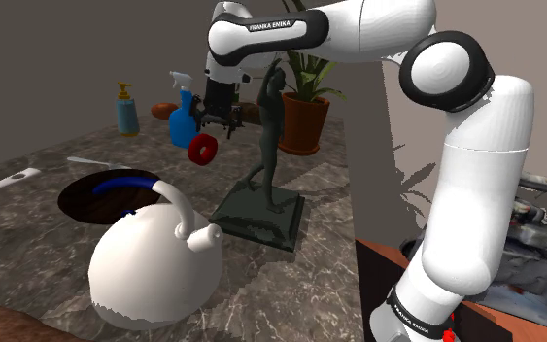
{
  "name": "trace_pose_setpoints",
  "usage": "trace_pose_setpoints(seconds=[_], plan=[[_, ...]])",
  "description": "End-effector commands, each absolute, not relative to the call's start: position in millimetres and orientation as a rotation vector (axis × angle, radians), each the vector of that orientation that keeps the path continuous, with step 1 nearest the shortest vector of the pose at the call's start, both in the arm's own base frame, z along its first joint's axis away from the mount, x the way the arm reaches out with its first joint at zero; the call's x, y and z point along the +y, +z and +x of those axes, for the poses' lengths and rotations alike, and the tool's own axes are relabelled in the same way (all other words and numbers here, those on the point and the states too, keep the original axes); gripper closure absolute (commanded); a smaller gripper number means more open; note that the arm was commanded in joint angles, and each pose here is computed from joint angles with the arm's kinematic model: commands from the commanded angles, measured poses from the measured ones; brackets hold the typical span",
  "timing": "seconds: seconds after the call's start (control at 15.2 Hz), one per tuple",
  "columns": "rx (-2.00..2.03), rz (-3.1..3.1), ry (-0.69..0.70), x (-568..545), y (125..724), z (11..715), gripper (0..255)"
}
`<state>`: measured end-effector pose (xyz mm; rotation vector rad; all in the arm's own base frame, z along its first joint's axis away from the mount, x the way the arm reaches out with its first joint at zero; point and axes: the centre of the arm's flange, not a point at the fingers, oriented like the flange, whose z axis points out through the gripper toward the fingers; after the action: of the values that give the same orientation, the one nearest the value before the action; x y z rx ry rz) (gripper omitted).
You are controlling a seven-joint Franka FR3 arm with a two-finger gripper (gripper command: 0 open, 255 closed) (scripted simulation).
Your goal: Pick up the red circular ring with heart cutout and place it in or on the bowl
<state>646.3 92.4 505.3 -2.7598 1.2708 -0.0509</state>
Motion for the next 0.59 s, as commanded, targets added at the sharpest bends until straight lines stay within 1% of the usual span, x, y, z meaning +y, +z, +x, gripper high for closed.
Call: trace_pose_setpoints(seconds=[0.0,0.26,0.53], plan=[[1.275,-2.757,-0.051,94.0,494.9,647.9,0],[1.275,-2.757,-0.051,95.5,476.1,649.3,0],[1.275,-2.757,-0.051,95.5,476.1,649.3,0]])
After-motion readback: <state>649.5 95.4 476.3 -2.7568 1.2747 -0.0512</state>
